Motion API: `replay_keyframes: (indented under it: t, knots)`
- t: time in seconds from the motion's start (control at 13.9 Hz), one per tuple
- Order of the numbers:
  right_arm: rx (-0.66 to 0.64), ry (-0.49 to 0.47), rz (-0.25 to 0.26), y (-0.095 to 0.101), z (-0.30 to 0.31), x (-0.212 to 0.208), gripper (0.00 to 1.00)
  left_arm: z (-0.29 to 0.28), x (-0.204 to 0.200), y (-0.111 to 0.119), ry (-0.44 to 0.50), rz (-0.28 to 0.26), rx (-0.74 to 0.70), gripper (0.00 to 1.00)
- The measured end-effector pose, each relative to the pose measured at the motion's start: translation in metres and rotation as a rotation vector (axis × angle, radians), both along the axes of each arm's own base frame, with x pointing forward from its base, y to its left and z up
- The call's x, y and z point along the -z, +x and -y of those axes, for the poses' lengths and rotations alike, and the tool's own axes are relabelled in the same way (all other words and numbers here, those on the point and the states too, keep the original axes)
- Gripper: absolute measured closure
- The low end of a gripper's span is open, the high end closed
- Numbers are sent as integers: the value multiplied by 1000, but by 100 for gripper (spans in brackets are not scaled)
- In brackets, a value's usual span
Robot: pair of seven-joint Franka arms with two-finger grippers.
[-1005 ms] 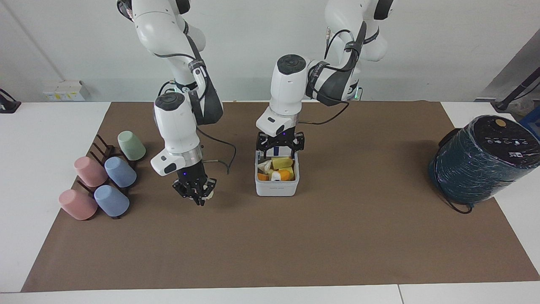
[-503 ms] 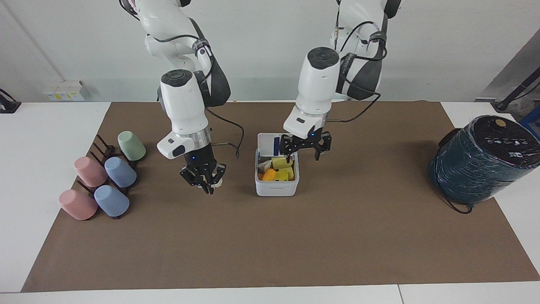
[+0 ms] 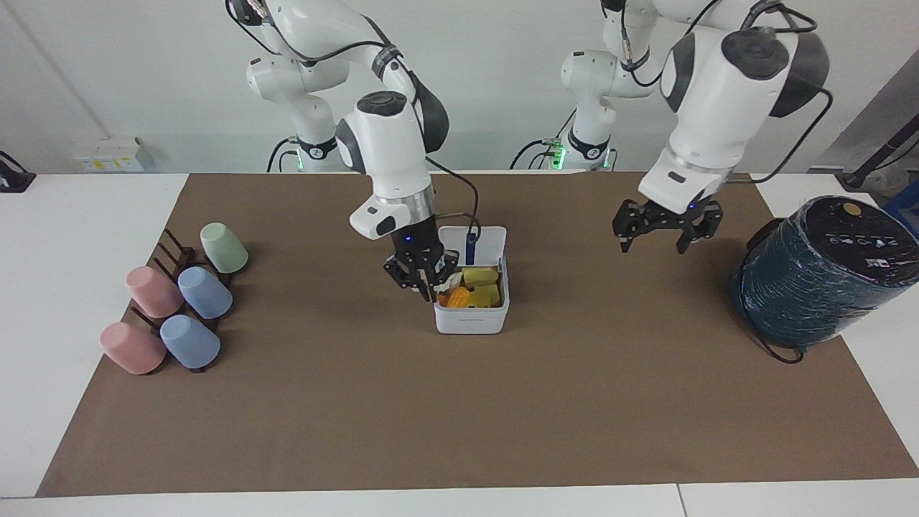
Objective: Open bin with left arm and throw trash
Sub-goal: 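Release the second paper into the bin while the left gripper withdraws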
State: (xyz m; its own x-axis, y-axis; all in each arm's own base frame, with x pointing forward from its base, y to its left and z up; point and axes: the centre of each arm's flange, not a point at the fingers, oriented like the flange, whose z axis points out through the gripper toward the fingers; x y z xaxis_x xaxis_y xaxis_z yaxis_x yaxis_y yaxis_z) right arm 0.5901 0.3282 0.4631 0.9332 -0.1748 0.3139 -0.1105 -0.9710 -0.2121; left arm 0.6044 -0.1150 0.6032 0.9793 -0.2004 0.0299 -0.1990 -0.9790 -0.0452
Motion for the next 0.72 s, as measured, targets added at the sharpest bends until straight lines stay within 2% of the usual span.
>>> replay_keyframes:
  t: [0.14,0.36,0.43,0.72]
  knots:
    - [2,12,-16,-15,-30,9,90,-29,-14,-10,4,-6,23,0]
    - [-4,10,-13,-18,-41,21,90,-27,-7,-14,5,-22,34,0]
    - [-2,9,-14,-17,-40,22,84,-24,-3,-13,4,-17,39,0]
    - [18,14,-17,-15,-39,22,41,-19,14,-10,-4,37,49,0]
